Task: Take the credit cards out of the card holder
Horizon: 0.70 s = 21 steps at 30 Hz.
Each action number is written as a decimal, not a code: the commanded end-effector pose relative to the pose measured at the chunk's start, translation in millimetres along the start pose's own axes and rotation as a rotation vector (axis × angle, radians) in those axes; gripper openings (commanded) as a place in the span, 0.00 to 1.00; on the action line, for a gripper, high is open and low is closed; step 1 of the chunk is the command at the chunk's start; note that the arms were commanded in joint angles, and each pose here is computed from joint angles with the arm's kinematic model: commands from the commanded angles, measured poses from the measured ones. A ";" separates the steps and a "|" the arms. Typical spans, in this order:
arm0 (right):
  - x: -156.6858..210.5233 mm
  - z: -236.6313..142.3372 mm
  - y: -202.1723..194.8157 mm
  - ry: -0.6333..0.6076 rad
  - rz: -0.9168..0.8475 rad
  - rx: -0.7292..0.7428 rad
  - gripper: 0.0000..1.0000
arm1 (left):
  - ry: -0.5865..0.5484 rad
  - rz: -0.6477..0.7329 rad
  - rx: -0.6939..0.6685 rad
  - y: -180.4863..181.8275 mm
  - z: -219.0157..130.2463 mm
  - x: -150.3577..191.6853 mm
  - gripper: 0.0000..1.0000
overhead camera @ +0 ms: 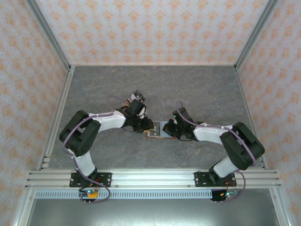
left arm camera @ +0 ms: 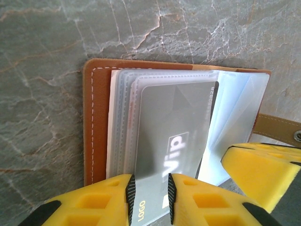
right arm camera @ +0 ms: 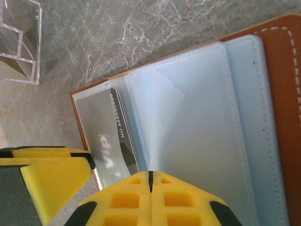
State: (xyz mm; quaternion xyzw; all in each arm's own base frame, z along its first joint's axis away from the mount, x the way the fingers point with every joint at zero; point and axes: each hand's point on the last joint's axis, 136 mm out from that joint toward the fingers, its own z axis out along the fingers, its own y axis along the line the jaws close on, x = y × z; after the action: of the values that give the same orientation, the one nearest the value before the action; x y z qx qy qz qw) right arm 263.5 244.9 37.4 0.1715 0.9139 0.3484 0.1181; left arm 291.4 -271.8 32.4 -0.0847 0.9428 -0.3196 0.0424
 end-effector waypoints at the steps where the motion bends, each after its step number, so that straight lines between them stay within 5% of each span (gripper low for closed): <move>1: -2.0 -1.9 6.6 -0.006 -0.008 -0.030 0.03 | 0.005 -0.003 -0.022 3.9 -5.8 7.2 0.28; 10: 6.6 0.3 8.9 0.042 0.037 -0.050 0.26 | -0.016 0.002 -0.076 10.5 -16.4 9.9 0.28; 21: 11.2 9.3 4.7 0.069 0.044 -0.029 0.32 | 0.016 -0.003 -0.030 6.0 -6.2 14.1 0.24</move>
State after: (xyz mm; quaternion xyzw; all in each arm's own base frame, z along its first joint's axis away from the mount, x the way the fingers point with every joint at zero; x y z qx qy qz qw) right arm 257.5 253.1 33.5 0.1795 0.9092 0.3657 0.0861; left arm 279.4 -260.6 34.6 -0.0912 0.9488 -0.3003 0.0372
